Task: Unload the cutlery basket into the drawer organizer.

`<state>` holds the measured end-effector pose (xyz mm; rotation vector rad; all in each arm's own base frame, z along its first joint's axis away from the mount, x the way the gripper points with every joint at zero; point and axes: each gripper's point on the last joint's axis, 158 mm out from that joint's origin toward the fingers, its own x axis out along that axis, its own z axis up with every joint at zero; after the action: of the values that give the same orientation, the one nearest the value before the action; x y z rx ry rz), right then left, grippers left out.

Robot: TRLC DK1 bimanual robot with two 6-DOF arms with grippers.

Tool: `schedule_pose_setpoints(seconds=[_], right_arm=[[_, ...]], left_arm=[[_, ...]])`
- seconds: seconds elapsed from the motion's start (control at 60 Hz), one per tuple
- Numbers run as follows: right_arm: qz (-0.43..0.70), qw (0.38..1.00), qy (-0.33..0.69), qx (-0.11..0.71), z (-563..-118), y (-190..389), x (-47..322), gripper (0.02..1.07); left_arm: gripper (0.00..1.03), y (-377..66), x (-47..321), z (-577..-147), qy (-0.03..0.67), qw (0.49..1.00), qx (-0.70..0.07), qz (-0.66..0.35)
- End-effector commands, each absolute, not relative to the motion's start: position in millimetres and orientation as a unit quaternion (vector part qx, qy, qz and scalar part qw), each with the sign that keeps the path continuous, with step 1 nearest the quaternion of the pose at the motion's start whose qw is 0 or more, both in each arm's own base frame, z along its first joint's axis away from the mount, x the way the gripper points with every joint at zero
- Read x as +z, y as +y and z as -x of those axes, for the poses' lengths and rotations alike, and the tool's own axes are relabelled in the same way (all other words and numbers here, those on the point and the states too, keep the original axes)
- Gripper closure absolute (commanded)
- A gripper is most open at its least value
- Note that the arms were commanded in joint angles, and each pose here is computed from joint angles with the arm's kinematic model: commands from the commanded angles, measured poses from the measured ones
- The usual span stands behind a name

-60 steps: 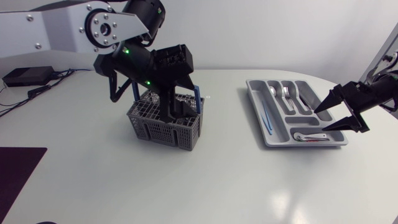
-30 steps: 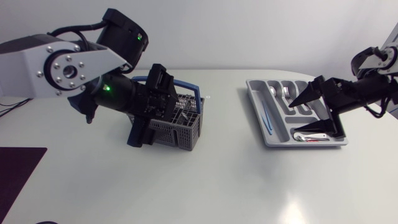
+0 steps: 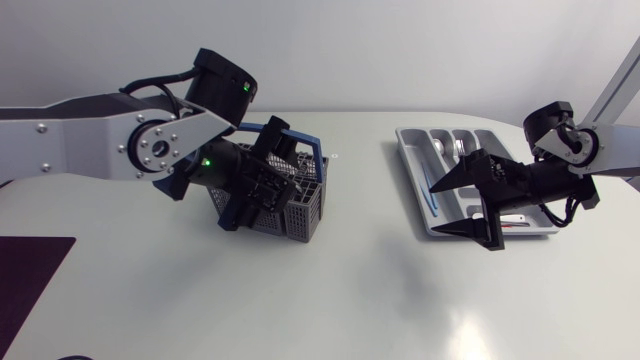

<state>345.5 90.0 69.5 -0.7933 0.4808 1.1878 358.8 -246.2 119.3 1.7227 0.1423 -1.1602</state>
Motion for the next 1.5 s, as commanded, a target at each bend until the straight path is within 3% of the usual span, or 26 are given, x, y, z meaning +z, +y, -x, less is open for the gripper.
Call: schedule_pose_setpoints(seconds=[0.0,0.15,0.5,1.117,1.35,1.483], right_arm=[[0.341,0.729,0.233,0.547,-336,94,56,0.09],[0.339,0.73,0.234,0.546,-334,94,52,0.09],[0.335,0.731,0.237,0.546,-334,94,43,0.09],[0.323,0.731,0.241,0.551,-333,93,37,0.09],[0.317,0.732,0.242,0.553,-332,93,38,0.09],[0.315,0.732,0.245,0.553,-332,93,35,0.09]], left_arm=[[0.22,-253,112,-362,0.047,0.481,-0.488,-0.727],[0.3,-260,107,-367,0.045,0.472,-0.493,-0.73],[0.67,-274,119,-380,0.024,0.479,-0.492,-0.727],[0.7,-262,95,-396,0.027,0.459,-0.489,-0.742],[1.0,-259,86,-397,0.024,0.45,-0.489,-0.747],[1.0,-255,83,-399,0.028,0.451,-0.487,-0.748]])
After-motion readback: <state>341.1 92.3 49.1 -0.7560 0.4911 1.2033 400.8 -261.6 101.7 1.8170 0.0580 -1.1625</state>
